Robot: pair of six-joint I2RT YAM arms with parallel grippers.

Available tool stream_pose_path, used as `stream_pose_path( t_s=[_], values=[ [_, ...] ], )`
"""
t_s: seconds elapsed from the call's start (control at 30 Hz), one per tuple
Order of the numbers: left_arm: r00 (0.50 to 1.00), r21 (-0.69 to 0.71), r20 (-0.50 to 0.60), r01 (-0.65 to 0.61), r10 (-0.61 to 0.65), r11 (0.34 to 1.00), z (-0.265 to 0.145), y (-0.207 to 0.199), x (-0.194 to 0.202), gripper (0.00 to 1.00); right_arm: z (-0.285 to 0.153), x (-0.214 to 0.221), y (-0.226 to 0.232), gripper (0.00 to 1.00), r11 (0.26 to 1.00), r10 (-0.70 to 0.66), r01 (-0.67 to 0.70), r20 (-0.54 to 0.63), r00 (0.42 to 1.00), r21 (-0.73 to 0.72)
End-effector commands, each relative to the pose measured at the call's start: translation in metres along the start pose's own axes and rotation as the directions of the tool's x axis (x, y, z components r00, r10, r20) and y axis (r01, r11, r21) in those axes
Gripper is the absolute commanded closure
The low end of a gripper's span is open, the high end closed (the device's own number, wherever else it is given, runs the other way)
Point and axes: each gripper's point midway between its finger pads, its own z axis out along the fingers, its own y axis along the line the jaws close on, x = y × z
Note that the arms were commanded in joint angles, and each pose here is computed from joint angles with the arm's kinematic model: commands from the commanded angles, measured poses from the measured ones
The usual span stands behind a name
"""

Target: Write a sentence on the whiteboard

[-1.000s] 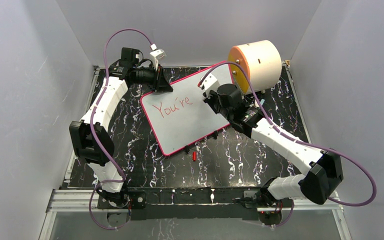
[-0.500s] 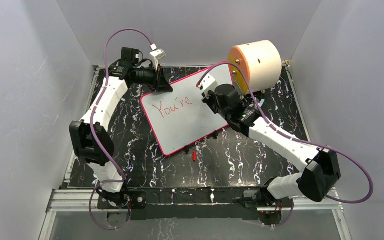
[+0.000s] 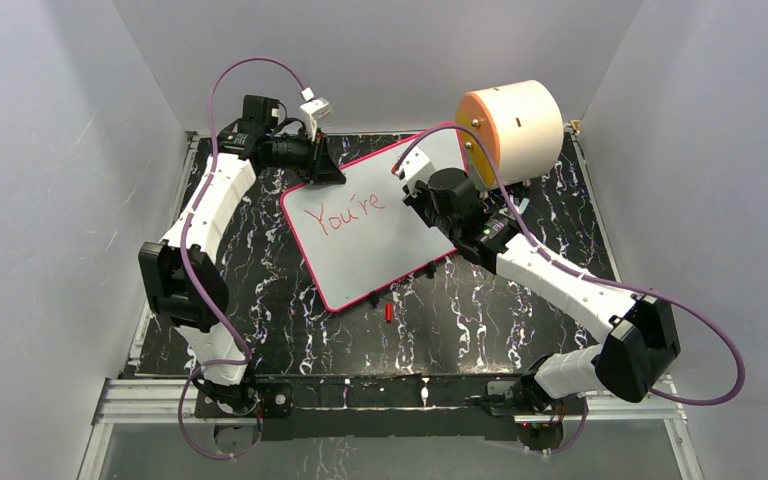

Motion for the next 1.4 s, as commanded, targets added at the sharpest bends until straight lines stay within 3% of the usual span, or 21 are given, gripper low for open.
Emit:
stream_pose_path(
  t_s=[0.0, 0.63, 1.37],
  values=[
    [0.987, 0.017, -0.157, 0.026, -0.023, 1.000, 0.015, -0.018, 0.042, 1.00, 0.005, -0.021, 0.001, 1.00, 1.000, 0.019, -0.019, 0.079, 0.997, -0.002],
    [0.986, 0.012, -0.163, 0.026, -0.024, 1.000, 0.016, -0.017, 0.043, 1.00, 0.003, -0.022, 0.011, 1.00, 0.998, 0.023, -0.017, 0.086, 0.996, -0.063],
    [0.987, 0.015, -0.160, 0.025, -0.023, 1.000, 0.015, -0.019, 0.042, 1.00, -0.006, 0.007, 0.020, 1.00, 0.994, -0.016, 0.014, -0.018, 1.000, -0.110]
  ],
)
